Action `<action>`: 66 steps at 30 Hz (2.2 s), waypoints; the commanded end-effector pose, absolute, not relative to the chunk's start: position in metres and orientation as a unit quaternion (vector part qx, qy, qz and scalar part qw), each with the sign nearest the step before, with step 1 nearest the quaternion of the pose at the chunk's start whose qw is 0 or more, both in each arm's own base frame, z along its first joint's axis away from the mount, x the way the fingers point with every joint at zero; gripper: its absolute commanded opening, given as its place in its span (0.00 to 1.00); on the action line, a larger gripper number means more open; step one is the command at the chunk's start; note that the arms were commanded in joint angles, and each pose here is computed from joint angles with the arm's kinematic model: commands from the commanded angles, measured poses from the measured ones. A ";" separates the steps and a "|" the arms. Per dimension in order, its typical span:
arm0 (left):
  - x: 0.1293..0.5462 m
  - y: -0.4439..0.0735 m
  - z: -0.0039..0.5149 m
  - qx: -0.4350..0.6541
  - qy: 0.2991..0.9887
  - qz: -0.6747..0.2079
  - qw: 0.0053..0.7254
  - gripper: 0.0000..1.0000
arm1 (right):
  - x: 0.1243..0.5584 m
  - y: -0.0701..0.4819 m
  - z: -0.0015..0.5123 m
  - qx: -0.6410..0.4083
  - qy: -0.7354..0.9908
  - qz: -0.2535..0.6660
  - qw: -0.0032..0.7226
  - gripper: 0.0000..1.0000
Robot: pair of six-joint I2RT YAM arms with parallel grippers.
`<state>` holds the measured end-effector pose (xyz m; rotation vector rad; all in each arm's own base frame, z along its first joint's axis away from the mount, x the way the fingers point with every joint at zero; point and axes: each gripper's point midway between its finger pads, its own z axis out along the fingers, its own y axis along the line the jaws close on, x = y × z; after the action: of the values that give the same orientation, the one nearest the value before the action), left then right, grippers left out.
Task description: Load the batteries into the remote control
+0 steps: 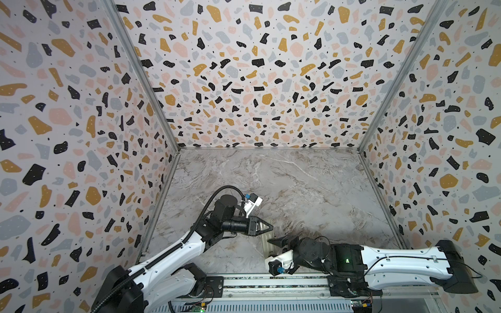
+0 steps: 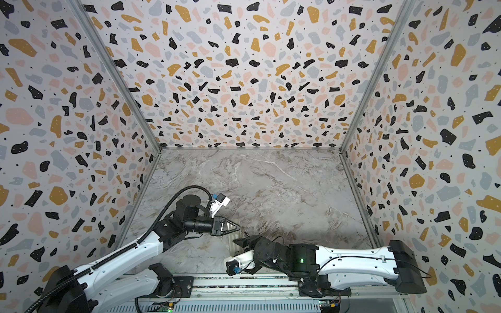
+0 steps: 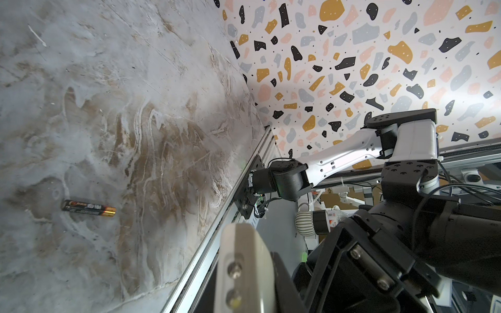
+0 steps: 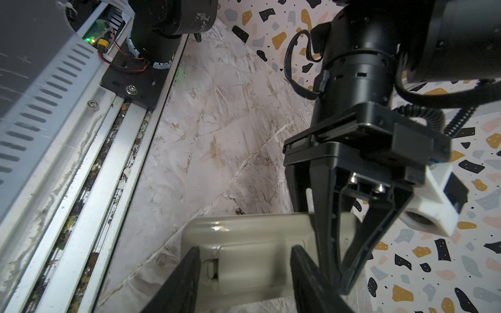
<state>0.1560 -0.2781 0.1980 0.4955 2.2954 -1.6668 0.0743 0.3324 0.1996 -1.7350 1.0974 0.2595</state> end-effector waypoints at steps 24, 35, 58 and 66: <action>0.149 -0.278 0.204 0.188 0.777 -0.586 0.131 0.00 | 0.090 0.336 0.208 -0.705 0.478 0.081 0.517 0.51; 0.149 -0.278 0.205 0.188 0.777 -0.586 0.132 0.00 | 0.090 0.333 0.206 -0.708 0.481 0.076 0.512 0.51; 0.149 -0.278 0.207 0.192 0.777 -0.585 0.131 0.00 | 0.075 0.335 0.198 -0.727 0.472 0.110 0.486 0.54; 0.149 -0.278 0.208 0.191 0.776 -0.586 0.133 0.00 | 0.072 0.336 0.200 -0.727 0.469 0.120 0.486 0.54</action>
<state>0.1531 -0.2750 0.1892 0.4873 2.3337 -1.6544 0.0758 0.3350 0.1926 -1.7699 1.1332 0.2537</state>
